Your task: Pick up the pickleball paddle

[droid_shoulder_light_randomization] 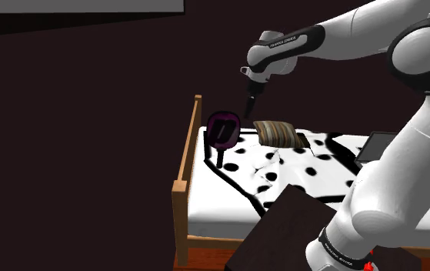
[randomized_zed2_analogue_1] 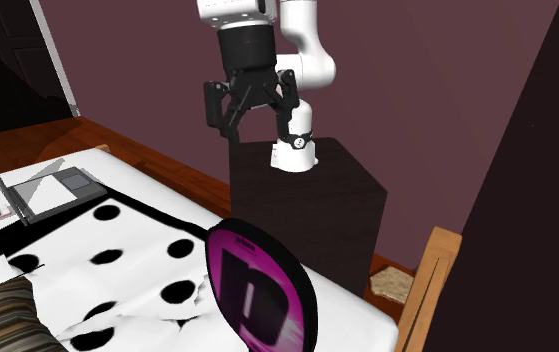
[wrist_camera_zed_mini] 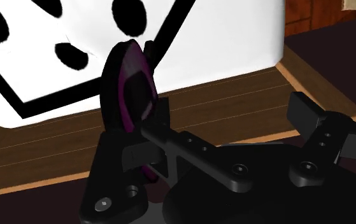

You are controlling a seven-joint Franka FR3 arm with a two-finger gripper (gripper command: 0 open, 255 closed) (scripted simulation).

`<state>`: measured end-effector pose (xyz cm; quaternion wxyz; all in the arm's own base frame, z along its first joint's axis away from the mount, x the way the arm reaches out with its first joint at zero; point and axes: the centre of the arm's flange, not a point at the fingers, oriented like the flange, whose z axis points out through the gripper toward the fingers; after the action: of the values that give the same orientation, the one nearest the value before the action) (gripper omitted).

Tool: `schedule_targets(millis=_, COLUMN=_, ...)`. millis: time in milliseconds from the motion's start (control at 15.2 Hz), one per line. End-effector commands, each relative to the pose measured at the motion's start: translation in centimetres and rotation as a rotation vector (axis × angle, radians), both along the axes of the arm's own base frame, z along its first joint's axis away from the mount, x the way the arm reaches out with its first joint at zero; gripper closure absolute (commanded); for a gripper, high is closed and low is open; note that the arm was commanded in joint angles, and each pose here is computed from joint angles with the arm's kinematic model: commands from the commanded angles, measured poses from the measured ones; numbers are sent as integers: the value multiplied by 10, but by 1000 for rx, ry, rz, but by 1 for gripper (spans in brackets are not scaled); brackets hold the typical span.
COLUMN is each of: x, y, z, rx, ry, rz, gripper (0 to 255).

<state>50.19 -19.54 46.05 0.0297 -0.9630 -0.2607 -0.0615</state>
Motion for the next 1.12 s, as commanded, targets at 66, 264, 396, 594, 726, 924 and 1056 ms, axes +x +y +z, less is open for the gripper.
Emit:
schedule_targets(millis=66, x=32, y=-19, z=-14, rx=2, ry=-20, rz=61, gripper=0)
schedule_targets(millis=264, x=65, y=-36, z=-26, rx=5, ry=-39, rz=118, gripper=0)
schedule_targets(millis=396, x=87, y=-47, z=-34, rx=7, ry=-51, rz=155, gripper=0)
schedule_targets(millis=594, x=111, y=-57, z=-43, rx=9, ry=-64, rz=196, gripper=0)
schedule_targets(millis=726, x=111, y=-57, z=-53, rx=9, ry=-64, rz=196, gripper=0)
schedule_targets(millis=924, x=111, y=-57, z=-69, rx=9, ry=-64, rz=196, gripper=0)
schedule_targets(millis=1056, x=111, y=-57, z=-83, rx=9, ry=-64, rz=196, gripper=0)
